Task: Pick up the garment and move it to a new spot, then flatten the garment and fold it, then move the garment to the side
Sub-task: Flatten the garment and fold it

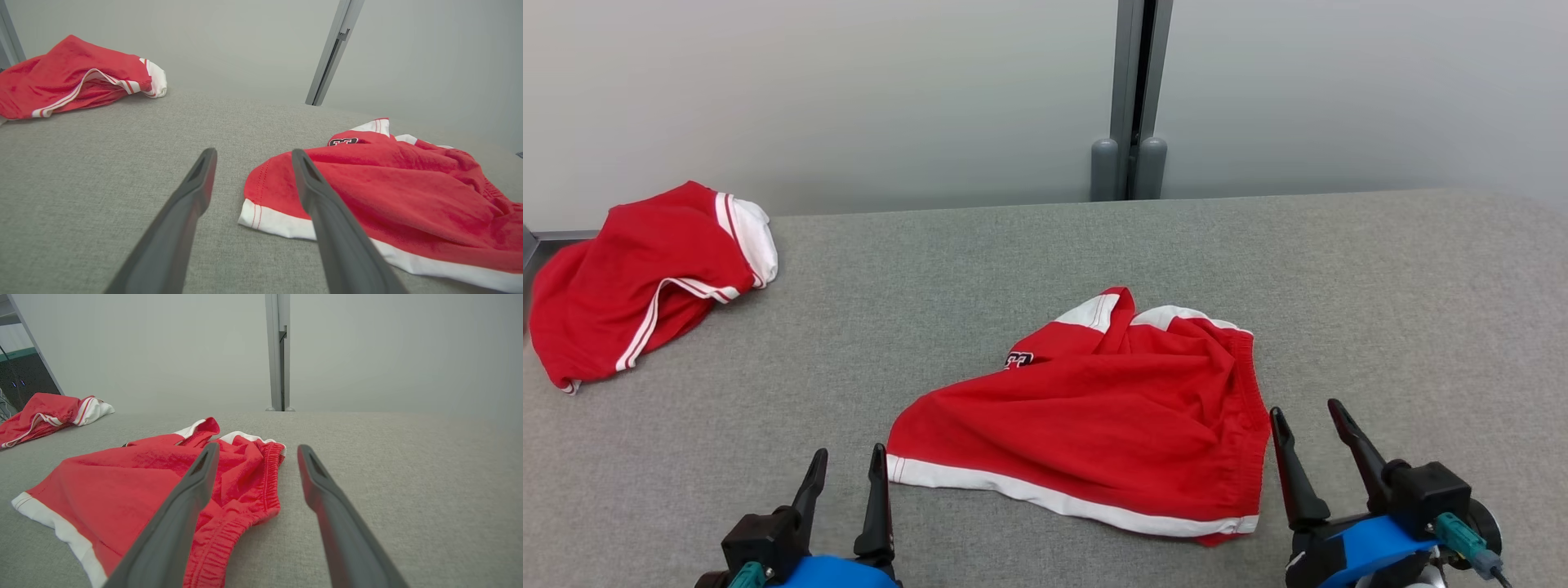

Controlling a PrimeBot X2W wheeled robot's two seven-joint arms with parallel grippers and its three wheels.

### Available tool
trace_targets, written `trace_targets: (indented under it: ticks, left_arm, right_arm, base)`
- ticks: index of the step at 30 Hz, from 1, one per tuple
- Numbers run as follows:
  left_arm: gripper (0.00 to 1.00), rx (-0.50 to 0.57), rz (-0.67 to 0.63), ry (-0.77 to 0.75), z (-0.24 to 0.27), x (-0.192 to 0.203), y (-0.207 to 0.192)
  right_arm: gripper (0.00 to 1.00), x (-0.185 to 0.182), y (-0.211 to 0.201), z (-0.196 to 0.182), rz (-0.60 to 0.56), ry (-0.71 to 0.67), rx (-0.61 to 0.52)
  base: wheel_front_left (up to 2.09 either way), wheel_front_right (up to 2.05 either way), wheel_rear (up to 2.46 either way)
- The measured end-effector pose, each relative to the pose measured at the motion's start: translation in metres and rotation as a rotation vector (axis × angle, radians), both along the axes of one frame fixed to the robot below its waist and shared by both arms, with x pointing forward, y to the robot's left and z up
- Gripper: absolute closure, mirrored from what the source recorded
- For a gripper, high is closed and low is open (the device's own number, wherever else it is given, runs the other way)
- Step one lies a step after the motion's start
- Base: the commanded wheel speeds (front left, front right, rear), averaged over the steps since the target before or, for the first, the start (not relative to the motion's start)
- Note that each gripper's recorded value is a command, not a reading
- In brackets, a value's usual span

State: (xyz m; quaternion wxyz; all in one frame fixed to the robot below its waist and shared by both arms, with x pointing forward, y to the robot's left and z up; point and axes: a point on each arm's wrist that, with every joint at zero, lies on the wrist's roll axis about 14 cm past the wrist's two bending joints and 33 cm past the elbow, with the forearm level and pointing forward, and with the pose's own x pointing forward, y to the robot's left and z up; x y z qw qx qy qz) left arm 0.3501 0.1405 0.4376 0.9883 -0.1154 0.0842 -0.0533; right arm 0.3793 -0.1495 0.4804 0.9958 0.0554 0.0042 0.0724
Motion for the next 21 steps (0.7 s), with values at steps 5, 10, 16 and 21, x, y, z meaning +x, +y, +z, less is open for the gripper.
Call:
trace_targets:
  ticks: [5,10,16,21]
  left_arm:
    - [0.00,0.009,0.012,0.005,-0.002,0.002,0.005]
    - [0.00,0.009,0.020,0.018,-0.007,0.003,0.007]
    - [0.00,0.010,0.022,0.032,-0.012,0.005,0.008]
    - [0.00,0.010,0.020,0.035,-0.013,0.008,0.006]
  right_arm:
    - [0.00,-0.011,0.018,-0.025,0.077,0.079,-0.107]
    - [0.00,-0.034,0.021,-0.058,0.120,0.200,-0.149]
    - [0.00,-0.044,0.027,-0.076,0.181,0.279,-0.183]
    - [0.00,-0.038,0.030,-0.084,0.223,0.315,-0.219]
  base:
    - [0.00,0.00,0.00]
    - [0.00,0.00,0.00]
    - [0.00,0.00,0.00]
    - [0.00,0.00,0.00]
